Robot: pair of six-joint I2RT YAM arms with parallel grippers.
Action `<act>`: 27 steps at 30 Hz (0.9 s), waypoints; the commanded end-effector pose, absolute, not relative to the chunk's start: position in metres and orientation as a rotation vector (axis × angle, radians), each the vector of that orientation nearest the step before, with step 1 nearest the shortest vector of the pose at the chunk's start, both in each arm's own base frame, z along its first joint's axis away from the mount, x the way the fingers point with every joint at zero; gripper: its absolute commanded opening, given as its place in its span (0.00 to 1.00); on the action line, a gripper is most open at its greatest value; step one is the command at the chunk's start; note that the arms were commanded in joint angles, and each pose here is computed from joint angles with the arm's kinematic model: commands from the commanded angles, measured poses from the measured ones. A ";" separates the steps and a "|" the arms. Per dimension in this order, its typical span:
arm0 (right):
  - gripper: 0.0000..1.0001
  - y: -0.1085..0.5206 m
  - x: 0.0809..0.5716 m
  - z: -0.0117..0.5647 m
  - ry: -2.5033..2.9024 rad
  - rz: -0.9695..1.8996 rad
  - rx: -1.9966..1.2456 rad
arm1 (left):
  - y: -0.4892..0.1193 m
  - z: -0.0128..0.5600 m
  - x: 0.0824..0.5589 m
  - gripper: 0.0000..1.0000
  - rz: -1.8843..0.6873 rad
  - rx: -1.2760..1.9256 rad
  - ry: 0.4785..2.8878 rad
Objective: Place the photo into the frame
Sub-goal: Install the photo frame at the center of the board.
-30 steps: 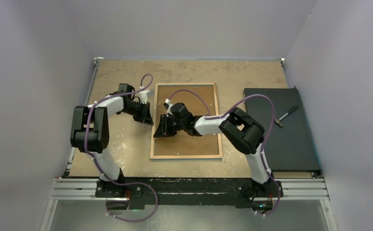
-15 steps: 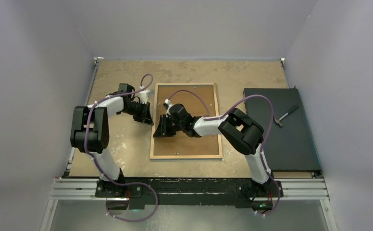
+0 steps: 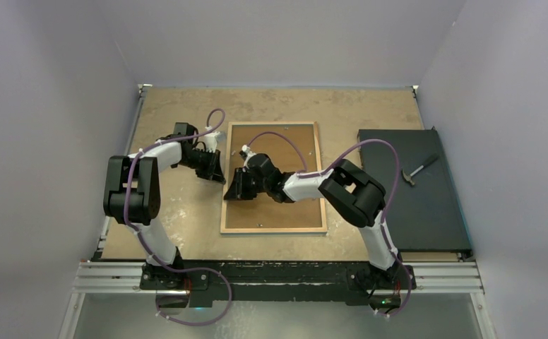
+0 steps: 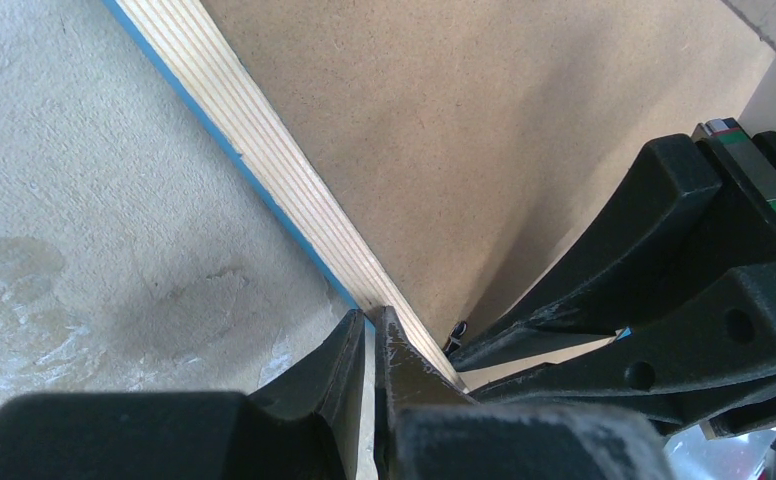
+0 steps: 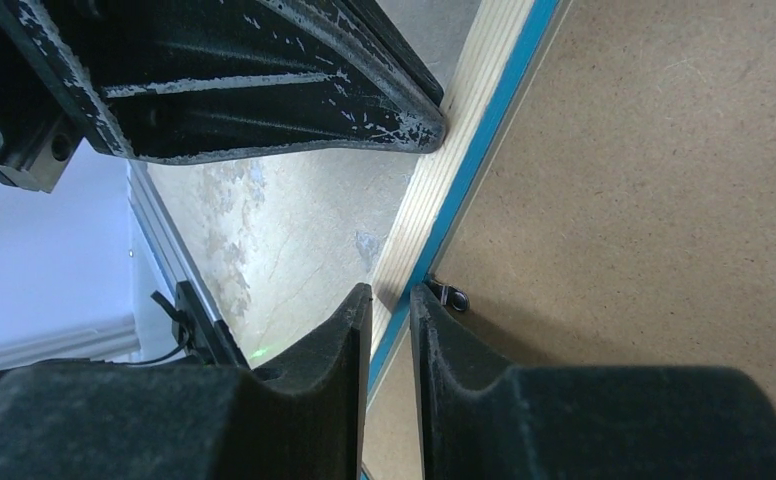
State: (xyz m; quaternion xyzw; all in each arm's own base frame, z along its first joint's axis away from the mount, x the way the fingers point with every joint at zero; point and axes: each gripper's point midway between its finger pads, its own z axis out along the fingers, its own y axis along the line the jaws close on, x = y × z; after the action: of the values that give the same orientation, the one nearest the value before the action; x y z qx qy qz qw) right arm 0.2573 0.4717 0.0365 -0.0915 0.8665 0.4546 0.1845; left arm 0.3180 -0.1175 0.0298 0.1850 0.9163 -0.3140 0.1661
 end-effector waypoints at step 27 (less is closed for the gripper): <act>0.43 0.446 0.249 0.049 2.374 1.220 -0.292 | -0.112 0.021 0.306 0.03 -0.803 0.604 2.658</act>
State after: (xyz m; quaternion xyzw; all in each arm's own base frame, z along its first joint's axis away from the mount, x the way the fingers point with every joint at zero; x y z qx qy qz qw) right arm 0.2468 0.4435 0.0543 -0.1044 0.8622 0.4442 0.2201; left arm 0.3175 -0.1180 0.0315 0.1896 0.9170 -0.3083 0.1677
